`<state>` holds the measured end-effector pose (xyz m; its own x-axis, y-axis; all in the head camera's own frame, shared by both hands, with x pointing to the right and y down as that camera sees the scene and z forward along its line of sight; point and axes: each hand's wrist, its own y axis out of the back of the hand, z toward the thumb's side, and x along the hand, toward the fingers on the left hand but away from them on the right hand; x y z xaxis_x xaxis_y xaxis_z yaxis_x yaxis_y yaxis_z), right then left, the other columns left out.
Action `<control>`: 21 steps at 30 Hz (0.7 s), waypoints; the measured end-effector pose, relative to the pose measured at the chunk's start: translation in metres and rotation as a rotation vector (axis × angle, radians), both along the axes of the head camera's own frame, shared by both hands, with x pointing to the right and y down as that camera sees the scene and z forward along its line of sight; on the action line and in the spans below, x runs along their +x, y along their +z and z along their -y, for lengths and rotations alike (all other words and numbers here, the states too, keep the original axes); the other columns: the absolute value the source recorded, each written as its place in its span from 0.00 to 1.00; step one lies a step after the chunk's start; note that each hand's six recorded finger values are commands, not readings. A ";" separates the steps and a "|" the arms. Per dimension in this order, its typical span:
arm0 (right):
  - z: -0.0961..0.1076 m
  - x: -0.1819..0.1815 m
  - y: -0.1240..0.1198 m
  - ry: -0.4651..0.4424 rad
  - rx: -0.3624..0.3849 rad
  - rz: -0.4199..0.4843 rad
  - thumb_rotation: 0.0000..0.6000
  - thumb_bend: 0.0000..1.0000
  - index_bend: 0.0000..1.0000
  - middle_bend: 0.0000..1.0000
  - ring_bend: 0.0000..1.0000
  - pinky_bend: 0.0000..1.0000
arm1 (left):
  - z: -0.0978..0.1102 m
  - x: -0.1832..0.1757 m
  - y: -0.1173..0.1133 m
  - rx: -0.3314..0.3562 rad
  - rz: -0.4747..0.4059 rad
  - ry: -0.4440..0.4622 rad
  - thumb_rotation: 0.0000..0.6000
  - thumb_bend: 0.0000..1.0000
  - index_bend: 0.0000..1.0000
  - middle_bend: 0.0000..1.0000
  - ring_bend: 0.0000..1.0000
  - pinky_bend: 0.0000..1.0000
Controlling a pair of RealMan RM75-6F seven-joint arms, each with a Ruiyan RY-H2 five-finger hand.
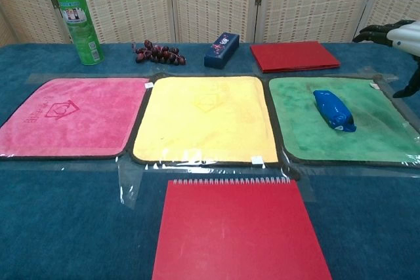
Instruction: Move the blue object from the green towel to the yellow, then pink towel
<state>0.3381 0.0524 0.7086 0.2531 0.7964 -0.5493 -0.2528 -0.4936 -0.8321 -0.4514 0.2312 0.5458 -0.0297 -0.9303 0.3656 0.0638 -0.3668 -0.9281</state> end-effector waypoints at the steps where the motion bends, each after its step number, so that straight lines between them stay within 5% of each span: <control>1: 0.001 -0.002 0.002 0.002 -0.001 0.006 1.00 0.13 0.00 0.00 0.00 0.00 | 0.000 0.000 0.000 -0.001 0.001 0.001 1.00 0.48 0.18 0.11 0.08 0.01; 21: 0.006 -0.027 0.056 -0.047 -0.043 -0.014 1.00 0.13 0.00 0.00 0.00 0.00 | -0.003 -0.004 0.004 -0.021 0.002 -0.010 1.00 0.48 0.18 0.10 0.08 0.01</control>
